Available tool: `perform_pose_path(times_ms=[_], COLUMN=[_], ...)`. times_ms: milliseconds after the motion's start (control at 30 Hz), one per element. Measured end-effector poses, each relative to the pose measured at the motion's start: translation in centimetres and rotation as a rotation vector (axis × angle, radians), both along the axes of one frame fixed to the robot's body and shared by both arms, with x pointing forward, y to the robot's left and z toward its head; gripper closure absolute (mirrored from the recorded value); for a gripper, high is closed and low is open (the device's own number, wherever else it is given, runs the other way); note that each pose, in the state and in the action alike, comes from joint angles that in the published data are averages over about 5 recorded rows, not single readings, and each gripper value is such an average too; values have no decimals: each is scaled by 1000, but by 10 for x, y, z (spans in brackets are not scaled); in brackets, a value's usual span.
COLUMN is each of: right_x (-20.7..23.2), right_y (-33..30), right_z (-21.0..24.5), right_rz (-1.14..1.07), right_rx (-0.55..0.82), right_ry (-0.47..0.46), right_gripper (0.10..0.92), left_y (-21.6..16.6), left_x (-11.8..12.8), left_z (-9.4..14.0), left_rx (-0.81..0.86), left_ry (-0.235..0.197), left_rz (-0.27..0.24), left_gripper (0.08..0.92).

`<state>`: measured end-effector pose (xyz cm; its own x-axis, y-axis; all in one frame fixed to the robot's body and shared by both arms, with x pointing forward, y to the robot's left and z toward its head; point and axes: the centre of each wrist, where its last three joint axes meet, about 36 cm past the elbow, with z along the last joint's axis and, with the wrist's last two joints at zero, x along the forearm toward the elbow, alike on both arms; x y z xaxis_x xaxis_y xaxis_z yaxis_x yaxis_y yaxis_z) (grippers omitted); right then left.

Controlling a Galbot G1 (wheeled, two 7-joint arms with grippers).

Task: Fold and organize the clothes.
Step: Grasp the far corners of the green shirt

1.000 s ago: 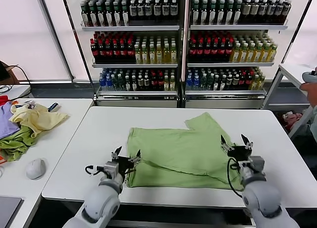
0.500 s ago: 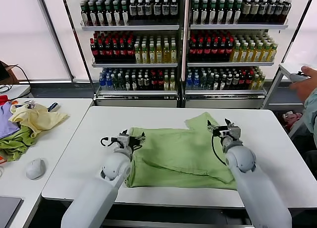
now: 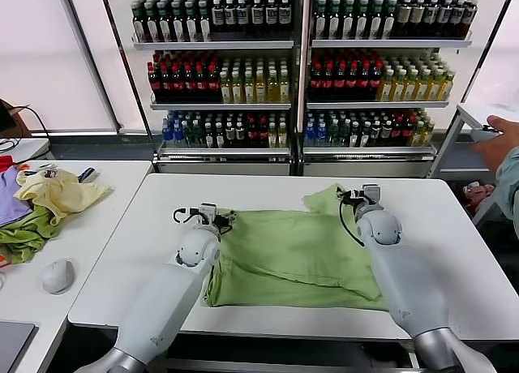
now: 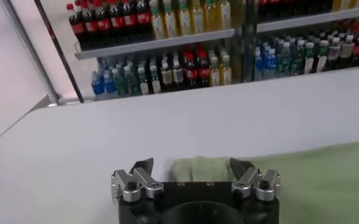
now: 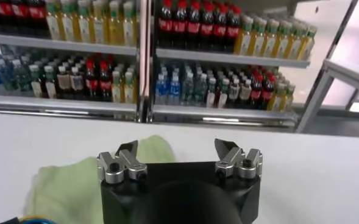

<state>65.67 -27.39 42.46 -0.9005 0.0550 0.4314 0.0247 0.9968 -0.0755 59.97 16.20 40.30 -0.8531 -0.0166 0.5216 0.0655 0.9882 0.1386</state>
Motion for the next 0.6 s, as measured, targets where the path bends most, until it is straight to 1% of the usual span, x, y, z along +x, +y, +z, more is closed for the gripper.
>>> perform_pose_path(times_ms=[133, 200, 300, 600], right_x=[6, 8, 10, 10], right_y=[2, 3, 3, 0], right_z=[-10, -15, -20, -27], right_rz=[-6, -9, -11, -9], right_rx=[16, 22, 29, 47], right_ry=[32, 44, 59, 78], right_gripper=[211, 248, 332, 590], left_y=[2, 2, 1, 3], left_x=[1, 0, -1, -7], left_z=[-2, -3, -5, -12], left_rx=[-3, -6, -14, -41], left_ry=[9, 13, 20, 43], left_rz=[0, -3, -8, -19], left_gripper=[183, 200, 268, 528])
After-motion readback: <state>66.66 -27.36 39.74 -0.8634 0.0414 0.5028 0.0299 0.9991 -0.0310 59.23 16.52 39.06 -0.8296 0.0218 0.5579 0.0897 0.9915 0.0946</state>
